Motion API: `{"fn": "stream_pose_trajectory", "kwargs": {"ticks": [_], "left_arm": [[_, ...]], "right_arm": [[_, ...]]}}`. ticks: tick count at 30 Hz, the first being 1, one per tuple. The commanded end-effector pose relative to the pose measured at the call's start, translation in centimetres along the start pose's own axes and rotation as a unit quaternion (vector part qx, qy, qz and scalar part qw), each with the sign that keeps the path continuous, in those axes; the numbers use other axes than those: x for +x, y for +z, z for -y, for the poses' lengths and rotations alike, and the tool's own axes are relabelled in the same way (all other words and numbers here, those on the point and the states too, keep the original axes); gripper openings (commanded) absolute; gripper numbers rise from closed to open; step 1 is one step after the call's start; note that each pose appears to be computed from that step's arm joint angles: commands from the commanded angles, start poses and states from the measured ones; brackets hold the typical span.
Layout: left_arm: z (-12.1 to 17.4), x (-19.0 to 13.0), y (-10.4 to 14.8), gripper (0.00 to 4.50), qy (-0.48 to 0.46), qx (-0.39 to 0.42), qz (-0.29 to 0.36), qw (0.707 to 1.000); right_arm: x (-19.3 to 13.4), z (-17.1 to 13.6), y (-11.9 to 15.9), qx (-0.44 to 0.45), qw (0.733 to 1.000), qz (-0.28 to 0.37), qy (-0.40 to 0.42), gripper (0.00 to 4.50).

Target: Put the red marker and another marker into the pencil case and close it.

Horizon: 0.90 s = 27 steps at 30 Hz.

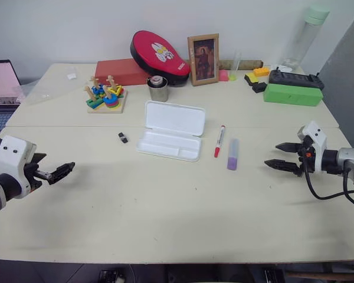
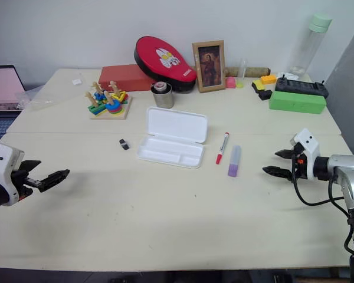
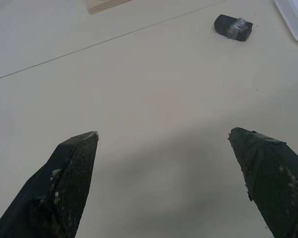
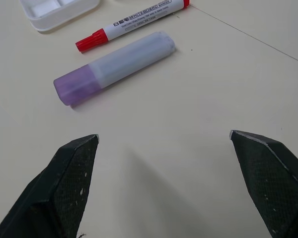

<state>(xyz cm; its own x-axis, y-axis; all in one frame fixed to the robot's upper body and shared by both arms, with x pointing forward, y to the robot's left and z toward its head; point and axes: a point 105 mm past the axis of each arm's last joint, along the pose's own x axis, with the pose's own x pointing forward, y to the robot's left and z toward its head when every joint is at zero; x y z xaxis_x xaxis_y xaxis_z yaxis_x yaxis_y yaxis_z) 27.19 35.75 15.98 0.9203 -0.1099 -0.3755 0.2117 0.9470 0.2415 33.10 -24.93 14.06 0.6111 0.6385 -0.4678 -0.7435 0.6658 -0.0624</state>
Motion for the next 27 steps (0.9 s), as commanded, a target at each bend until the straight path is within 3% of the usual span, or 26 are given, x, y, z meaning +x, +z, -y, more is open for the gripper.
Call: {"fn": "stream_pose_trajectory", "kwargs": {"ticks": [1, 8, 14, 17, 19, 27], "left_arm": [[-0.5, -0.2, 1.3, 4.5, 0.022, 0.013, 0.019, 1.0], [0.4, 1.2, 1.4, 4.5, 0.011, 0.032, 0.024, 0.999], [4.4, 4.9, 3.9, 4.5, -0.109, 0.092, 0.065, 0.988], [8.1, 8.2, 7.0, 4.5, -0.221, 0.14, 0.092, 0.961], [9.1, 9.7, 7.9, 4.5, -0.254, 0.172, 0.091, 0.947], [13.4, 12.2, 6.4, 4.5, -0.39, 0.242, 0.028, 0.888]], "right_arm": [[-0.5, -0.1, 1.1, -0.015, 1.0, 0.016, 0.001, 4.46], [-0.5, -0.2, 1.8, -0.019, 0.999, 0.029, 0.002, 4.46], [-0.3, -2.5, 4.2, -0.044, 0.995, 0.061, 0.059, 4.46], [-0.3, -5.9, 7.2, -0.074, 0.985, 0.106, 0.115, 4.46], [-0.2, -7.4, 7.8, -0.091, 0.982, 0.109, 0.124, 4.46], [-0.3, -11.3, 9.0, -0.115, 0.977, 0.129, 0.124, 4.46]]}}
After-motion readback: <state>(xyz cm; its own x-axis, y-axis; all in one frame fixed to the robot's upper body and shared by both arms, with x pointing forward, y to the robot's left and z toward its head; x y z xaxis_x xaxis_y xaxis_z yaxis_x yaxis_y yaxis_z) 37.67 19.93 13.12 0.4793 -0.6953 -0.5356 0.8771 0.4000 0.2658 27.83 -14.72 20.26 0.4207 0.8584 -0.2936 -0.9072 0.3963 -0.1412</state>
